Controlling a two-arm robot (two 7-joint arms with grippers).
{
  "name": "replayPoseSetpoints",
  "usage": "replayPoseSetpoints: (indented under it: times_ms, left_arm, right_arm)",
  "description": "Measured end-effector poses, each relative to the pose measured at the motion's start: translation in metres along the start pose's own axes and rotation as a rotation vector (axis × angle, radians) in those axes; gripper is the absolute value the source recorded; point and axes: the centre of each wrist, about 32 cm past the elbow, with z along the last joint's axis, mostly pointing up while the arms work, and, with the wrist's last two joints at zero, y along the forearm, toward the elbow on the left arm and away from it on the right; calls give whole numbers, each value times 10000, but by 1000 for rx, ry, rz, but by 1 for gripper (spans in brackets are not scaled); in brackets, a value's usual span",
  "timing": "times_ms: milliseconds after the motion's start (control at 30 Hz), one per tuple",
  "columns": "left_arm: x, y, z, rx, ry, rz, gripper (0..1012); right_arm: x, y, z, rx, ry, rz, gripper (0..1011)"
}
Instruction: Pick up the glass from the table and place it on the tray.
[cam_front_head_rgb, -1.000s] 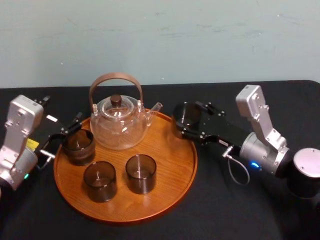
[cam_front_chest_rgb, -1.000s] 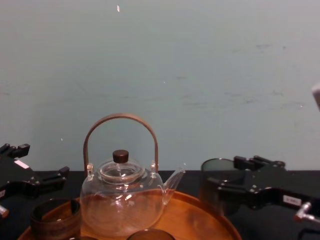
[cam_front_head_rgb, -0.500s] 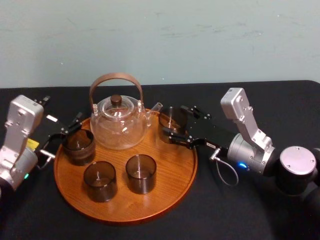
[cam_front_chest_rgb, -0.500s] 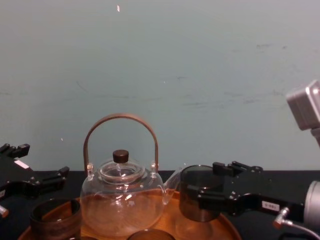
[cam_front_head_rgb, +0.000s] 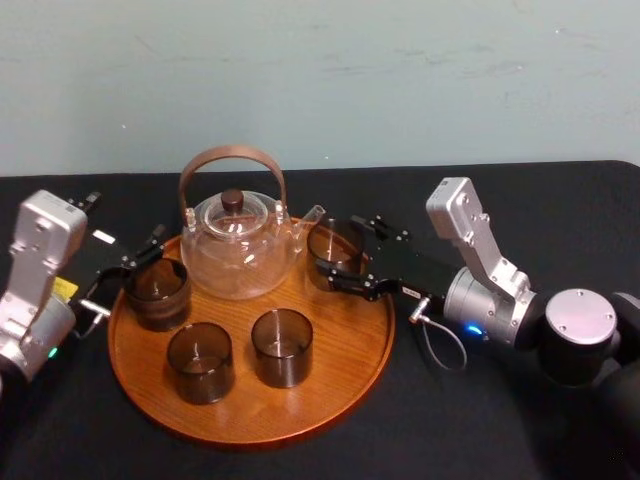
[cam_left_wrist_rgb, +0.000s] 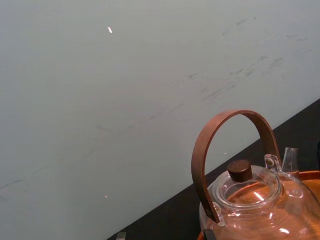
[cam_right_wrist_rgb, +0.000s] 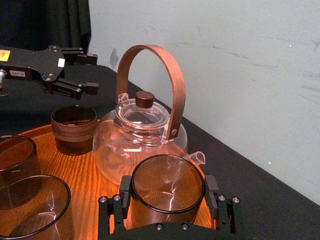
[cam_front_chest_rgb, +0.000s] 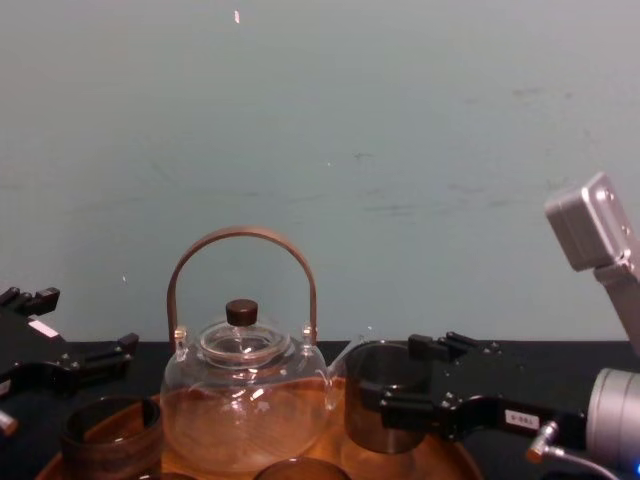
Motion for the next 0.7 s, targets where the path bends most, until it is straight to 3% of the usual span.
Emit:
replayPoseSetpoints:
  times_ms: [700]
  left_arm:
    - [0, 0, 0, 0, 0, 0, 1001]
  right_arm:
    - [-9, 16, -69, -25, 13, 11, 898]
